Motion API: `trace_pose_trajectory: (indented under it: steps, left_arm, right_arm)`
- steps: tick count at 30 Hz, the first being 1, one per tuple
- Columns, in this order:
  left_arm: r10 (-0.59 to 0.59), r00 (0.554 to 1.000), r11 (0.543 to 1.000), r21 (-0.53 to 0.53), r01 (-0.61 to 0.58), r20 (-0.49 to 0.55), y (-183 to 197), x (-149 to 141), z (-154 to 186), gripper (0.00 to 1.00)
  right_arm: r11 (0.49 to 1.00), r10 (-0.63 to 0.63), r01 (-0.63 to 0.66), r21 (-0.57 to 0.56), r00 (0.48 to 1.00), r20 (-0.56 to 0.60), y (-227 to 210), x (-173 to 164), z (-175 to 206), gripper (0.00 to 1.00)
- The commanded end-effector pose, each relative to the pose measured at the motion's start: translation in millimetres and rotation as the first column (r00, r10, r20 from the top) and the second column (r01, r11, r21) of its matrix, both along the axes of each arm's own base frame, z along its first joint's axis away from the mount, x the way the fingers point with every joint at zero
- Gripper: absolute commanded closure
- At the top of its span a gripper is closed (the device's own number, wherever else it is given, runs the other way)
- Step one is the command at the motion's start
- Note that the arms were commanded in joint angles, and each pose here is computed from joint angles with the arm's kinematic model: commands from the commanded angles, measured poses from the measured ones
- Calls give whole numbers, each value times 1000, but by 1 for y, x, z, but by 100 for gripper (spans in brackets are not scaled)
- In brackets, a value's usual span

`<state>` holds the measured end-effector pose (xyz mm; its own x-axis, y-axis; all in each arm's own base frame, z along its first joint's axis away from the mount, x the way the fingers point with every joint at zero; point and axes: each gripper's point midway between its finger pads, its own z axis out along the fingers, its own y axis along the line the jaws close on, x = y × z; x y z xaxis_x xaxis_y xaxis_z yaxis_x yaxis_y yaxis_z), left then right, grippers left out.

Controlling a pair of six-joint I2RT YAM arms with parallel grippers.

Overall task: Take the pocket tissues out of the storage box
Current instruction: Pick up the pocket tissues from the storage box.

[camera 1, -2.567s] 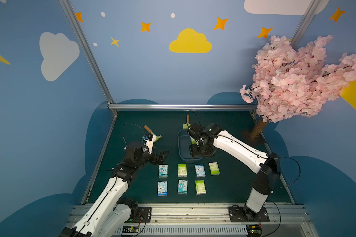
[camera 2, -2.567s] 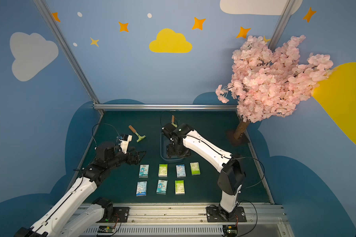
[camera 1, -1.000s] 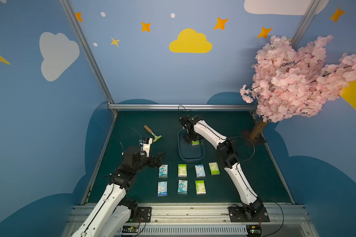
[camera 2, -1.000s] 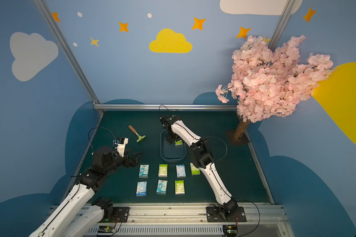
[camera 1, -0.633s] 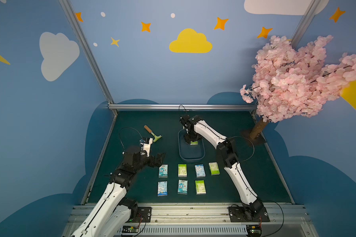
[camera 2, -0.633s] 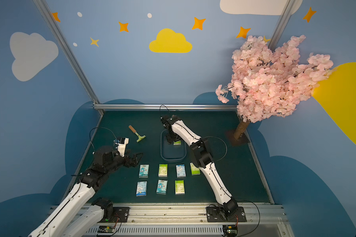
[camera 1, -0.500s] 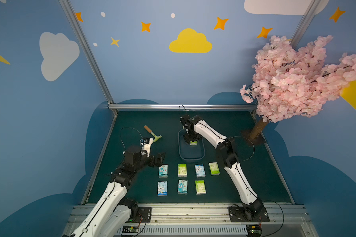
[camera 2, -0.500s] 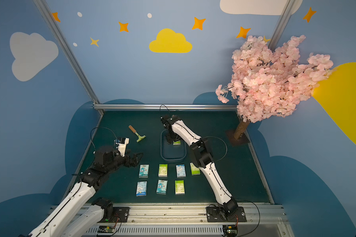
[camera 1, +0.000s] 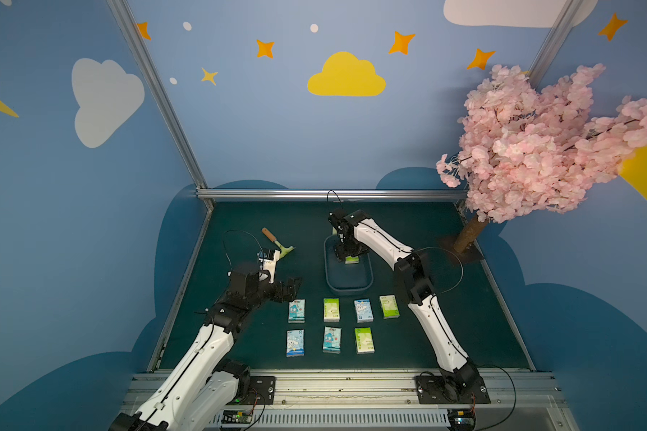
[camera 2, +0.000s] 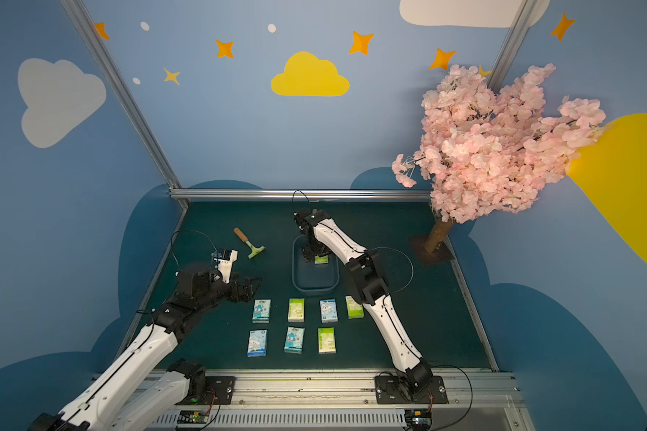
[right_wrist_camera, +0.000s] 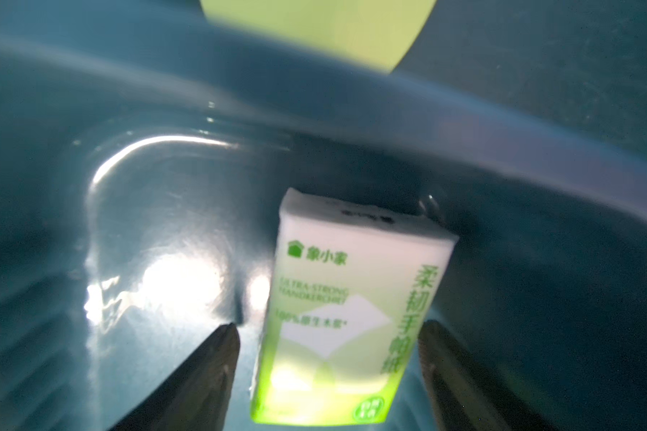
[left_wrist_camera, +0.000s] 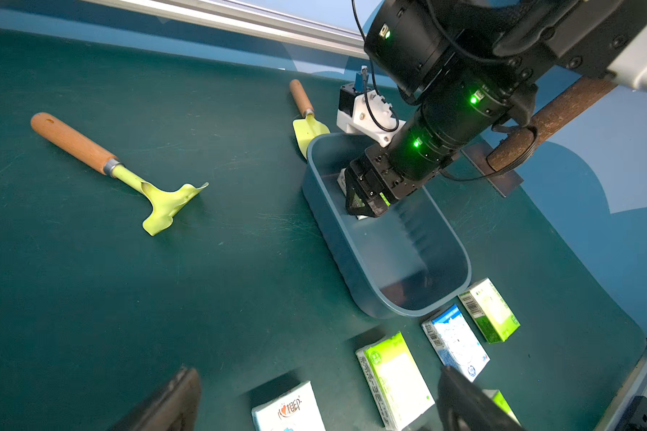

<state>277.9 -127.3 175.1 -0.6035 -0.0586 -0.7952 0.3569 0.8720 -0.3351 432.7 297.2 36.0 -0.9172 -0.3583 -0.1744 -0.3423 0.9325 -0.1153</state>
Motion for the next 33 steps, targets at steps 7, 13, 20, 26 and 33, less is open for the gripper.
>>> trace_pose_trajectory:
  steps: [7,13,20,26,33]
  left_arm:
    - [0,999,1000,1,0,43,-1,9,15,0]
    - [-6,999,1000,1,6,47,-3,13,18,0]
    - [-5,999,1000,-26,6,48,-6,18,19,0]
    - [-3,999,999,-35,5,51,-8,22,20,0]
    - [-15,998,999,-28,17,68,-9,22,24,0]
  right_arm:
    - [998,-31,32,49,999,-29,2,4,-10,30]
    - [998,-12,12,64,1000,-1,3,6,9,41]
    - [993,-31,26,114,998,46,4,1,51,42]
    - [987,-47,39,153,998,45,0,-17,80,43]
    - [985,-37,32,172,999,26,-10,-52,106,44]
